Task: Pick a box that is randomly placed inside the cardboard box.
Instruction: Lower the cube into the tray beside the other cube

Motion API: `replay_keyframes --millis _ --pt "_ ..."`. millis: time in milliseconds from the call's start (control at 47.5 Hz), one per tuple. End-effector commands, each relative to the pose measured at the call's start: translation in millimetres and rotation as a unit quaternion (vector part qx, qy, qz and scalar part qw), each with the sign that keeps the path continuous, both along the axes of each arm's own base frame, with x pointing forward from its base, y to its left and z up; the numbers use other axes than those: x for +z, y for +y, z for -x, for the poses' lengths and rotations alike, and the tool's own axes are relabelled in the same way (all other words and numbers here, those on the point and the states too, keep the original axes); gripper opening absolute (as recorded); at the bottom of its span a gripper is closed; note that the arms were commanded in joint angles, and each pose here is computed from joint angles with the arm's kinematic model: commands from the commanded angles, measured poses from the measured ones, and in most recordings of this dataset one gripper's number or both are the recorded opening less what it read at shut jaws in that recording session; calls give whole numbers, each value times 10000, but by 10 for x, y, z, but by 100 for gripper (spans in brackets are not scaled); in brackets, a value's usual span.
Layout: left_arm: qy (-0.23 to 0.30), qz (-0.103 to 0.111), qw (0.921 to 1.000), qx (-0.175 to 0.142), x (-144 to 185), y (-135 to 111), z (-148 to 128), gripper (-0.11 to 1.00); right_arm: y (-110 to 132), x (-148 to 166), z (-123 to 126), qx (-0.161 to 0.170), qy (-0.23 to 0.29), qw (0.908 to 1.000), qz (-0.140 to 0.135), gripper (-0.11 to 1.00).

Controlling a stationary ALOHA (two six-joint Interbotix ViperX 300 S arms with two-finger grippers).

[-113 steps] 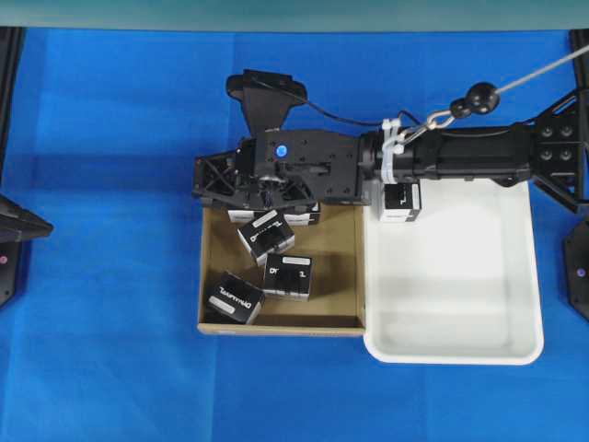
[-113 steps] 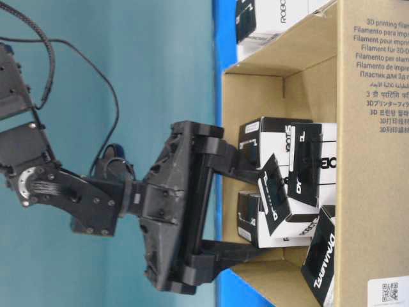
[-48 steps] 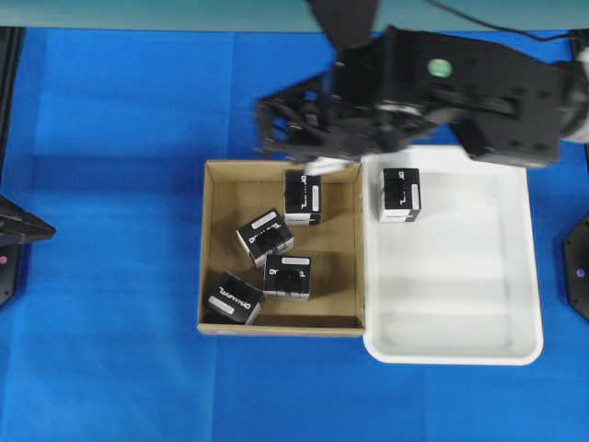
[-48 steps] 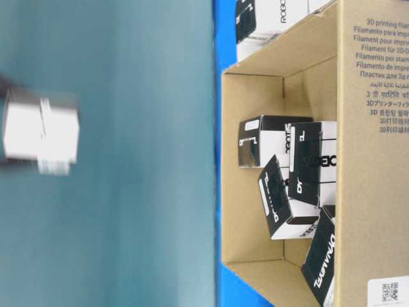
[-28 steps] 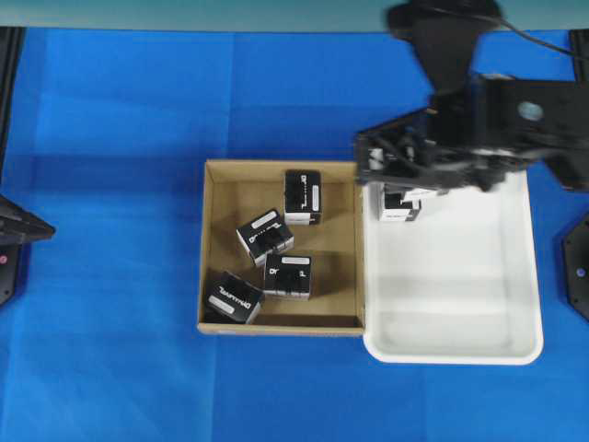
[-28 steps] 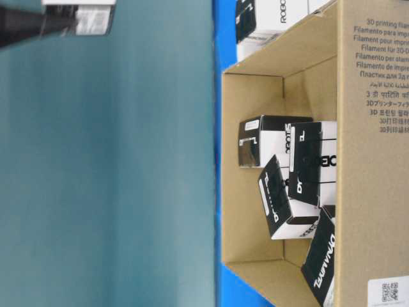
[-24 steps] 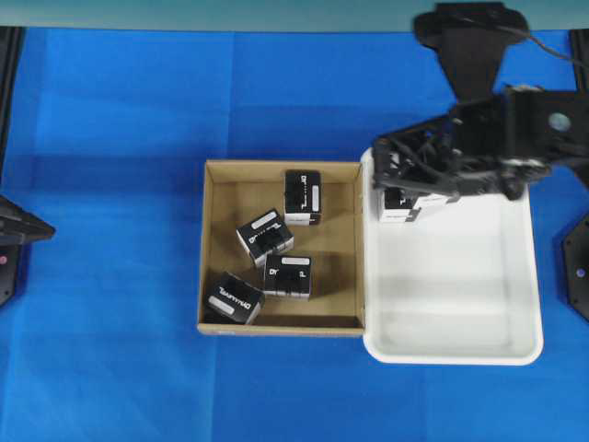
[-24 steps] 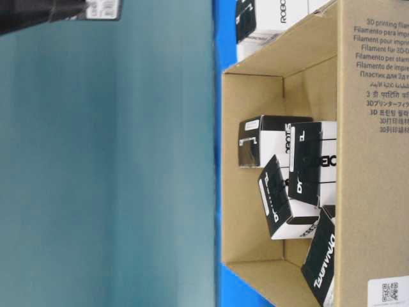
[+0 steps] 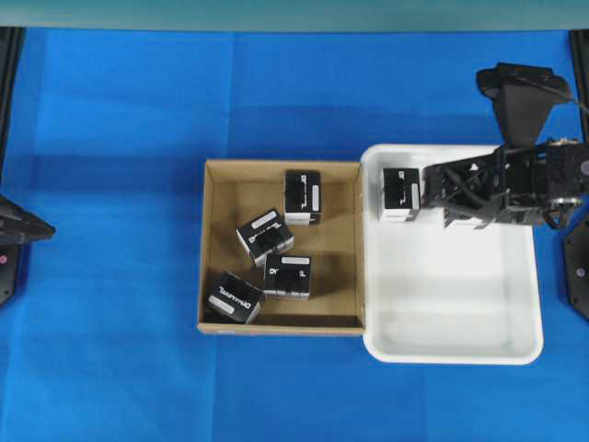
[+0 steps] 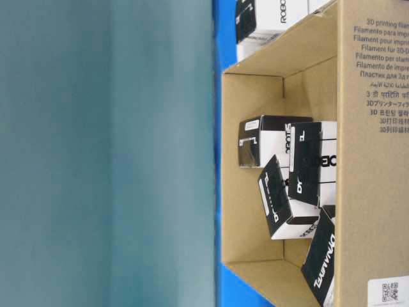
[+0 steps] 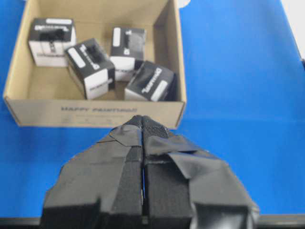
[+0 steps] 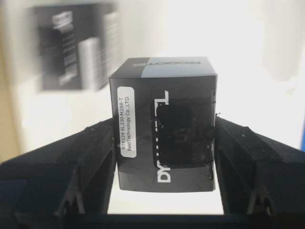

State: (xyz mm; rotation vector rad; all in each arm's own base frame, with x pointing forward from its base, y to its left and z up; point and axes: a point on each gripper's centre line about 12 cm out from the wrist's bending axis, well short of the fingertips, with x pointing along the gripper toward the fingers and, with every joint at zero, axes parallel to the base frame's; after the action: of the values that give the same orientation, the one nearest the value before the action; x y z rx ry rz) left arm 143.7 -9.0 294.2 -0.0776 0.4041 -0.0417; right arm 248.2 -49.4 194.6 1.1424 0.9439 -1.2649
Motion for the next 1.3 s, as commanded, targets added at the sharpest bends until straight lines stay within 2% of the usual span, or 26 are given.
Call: replay_keyframes --millis 0,210,400,841,883,967,1094,1283 --pt "-54 -4 10000 5 46 1 -12 -7 -96 -76 30 -127 18 9999 15 59" --pt "-38 2 10000 8 38 1 -11 -7 -258 -278 -4 -272 -67 9996 43 59" --pt "-46 2 10000 8 44 1 -11 -7 -303 -426 -110 -241 -213 9995 7 59" --pt "-46 3 10000 4 40 0 -12 -7 -404 -587 -40 -427 -115 9990 -43 59" --pt "-39 -5 10000 21 37 5 -15 -7 -403 -578 -58 -406 -158 9990 -38 63" --pt "-16 -7 10000 36 27 9 -20 -7 -394 -585 -77 -373 -188 9991 -39 80" --pt "-31 -6 10000 36 35 10 -18 -7 -381 -578 -91 -369 -185 9991 -40 93" --pt "-47 -5 10000 36 40 10 -12 -7 -374 -446 -150 -328 -317 9990 3 95"
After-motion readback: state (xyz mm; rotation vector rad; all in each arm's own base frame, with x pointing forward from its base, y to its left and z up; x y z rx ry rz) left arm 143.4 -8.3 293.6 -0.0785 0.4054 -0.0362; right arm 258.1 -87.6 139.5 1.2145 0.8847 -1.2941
